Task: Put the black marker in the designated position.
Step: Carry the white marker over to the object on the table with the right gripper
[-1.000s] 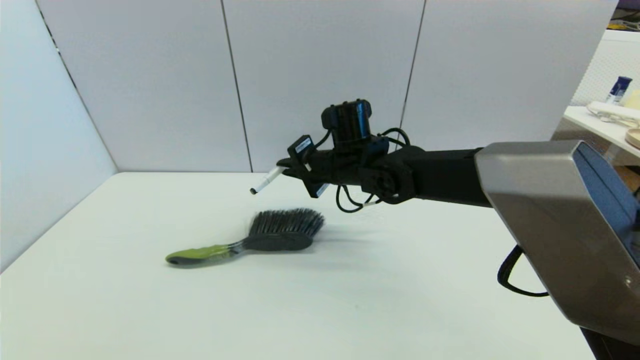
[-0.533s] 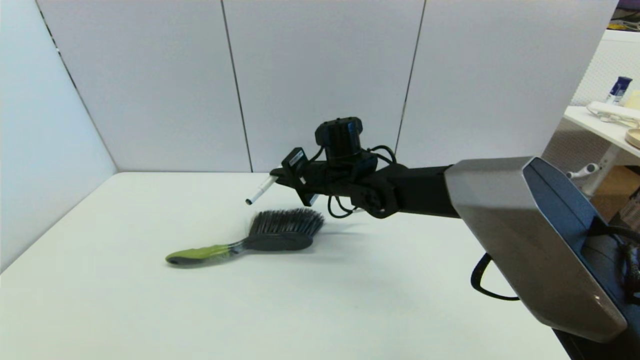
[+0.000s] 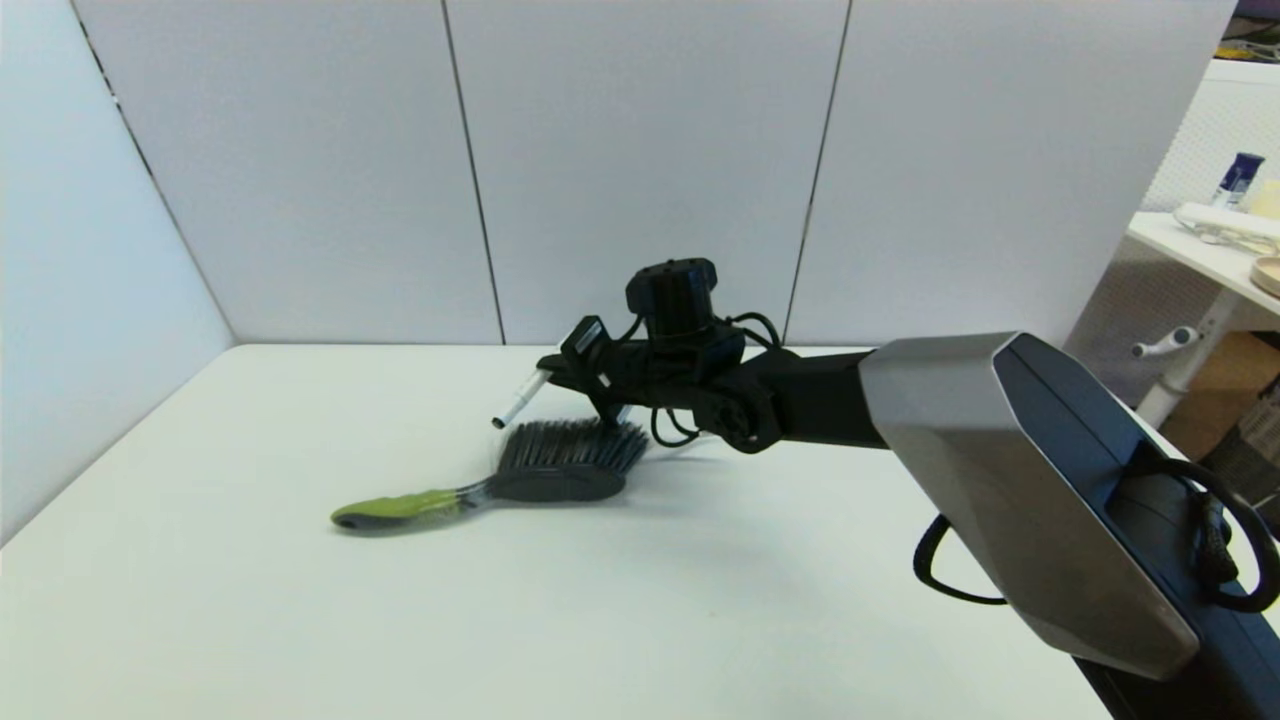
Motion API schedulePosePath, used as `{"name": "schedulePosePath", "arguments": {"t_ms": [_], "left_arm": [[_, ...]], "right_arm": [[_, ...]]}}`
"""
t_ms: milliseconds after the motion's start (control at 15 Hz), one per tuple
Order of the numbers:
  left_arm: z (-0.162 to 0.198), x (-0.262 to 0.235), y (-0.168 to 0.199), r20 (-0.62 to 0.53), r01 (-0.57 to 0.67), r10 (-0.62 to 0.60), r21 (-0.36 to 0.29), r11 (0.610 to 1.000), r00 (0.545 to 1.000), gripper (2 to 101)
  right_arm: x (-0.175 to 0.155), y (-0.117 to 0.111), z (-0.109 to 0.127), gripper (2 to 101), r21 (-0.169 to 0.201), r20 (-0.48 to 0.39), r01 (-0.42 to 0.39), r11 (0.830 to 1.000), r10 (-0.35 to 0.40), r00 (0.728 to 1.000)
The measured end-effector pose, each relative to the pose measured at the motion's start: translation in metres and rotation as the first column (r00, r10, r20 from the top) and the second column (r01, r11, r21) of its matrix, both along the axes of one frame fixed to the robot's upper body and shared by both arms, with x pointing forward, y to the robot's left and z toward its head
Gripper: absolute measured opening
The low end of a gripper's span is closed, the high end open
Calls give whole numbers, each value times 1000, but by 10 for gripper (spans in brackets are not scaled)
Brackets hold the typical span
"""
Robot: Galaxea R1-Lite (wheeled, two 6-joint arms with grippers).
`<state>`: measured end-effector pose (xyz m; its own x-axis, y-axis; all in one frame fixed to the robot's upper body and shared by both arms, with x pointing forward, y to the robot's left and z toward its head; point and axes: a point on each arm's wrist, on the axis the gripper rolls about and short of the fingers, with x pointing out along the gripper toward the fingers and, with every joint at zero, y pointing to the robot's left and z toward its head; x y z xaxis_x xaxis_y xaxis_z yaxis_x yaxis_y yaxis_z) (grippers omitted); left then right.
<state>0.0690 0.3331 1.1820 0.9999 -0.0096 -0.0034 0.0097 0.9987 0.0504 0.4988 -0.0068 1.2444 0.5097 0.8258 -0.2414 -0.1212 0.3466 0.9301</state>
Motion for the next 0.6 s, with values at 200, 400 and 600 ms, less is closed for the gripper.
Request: {"name": "schedulePosePath", "arguments": {"t_ms": [200, 400, 600], "left_arm": [[0, 0, 0, 0, 0, 0, 0, 1000, 1000, 978], [0, 0, 0, 0, 0, 0, 0, 1000, 1000, 978], [0, 0, 0, 0, 0, 0, 0, 1000, 1000, 978]], "right_arm": [[0, 1, -1, 104, 0, -2, -4, 1000, 4, 1000], [0, 1, 0, 104, 9, 11, -5, 1000, 5, 1000], [1, 1, 0, 104, 12, 15, -4, 1000, 4, 1000]]}}
